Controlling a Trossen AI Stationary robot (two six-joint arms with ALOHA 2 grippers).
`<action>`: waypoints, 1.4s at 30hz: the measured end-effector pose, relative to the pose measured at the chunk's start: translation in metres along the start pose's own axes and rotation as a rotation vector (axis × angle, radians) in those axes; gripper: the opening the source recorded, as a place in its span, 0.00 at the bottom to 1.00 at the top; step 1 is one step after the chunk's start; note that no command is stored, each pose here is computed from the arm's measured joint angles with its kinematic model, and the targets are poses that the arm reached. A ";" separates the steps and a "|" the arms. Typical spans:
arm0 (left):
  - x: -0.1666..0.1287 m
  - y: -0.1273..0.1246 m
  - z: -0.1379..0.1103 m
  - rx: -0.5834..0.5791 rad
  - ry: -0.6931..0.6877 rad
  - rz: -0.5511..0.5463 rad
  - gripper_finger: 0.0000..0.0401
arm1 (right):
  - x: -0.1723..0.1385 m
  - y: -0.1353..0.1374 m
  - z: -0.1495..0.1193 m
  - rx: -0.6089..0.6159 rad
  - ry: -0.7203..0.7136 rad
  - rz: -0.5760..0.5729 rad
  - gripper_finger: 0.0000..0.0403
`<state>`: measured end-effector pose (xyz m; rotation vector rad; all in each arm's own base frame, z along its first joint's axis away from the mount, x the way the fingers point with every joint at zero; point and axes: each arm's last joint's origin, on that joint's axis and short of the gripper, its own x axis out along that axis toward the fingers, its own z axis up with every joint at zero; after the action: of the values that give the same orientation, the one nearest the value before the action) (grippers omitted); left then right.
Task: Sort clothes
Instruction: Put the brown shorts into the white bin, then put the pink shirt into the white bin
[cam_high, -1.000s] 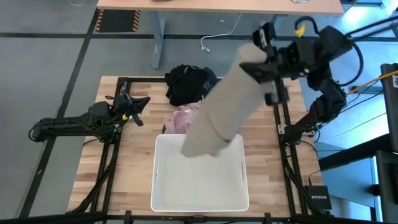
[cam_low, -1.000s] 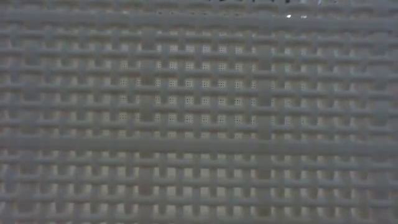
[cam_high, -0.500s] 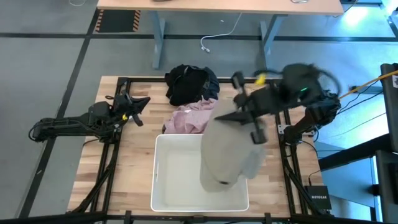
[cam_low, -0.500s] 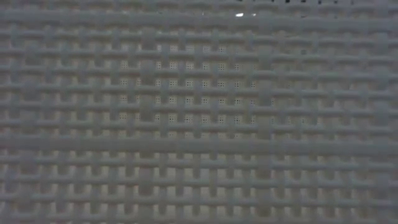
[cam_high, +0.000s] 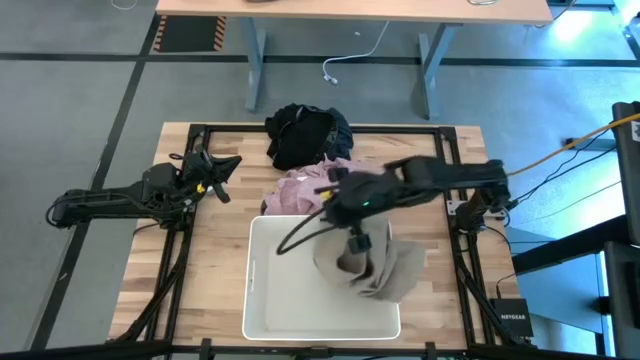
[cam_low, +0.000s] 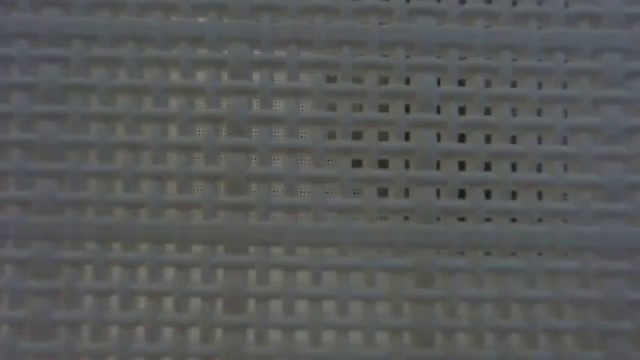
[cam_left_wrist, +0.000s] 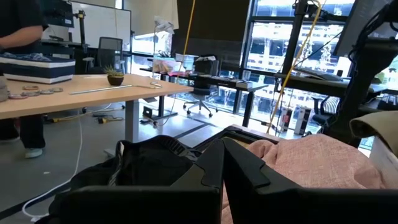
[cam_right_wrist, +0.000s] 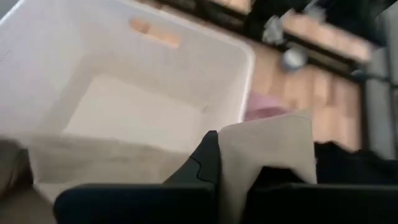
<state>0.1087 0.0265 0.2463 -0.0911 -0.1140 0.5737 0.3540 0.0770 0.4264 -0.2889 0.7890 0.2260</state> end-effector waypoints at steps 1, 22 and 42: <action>0.000 0.000 0.000 0.001 0.000 0.000 0.00 | 0.010 0.000 -0.004 0.015 0.007 0.021 0.03; 0.001 -0.011 -0.016 -0.136 0.150 -0.079 0.00 | 0.130 0.013 -0.062 0.104 -0.085 0.182 0.21; 0.009 -0.018 -0.025 -0.076 0.216 -0.079 0.00 | 0.000 -0.075 -0.035 0.150 0.147 -0.140 0.54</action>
<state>0.1293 0.0156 0.2243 -0.2209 0.0704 0.4771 0.3537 -0.0051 0.4158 -0.2195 0.9220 0.0132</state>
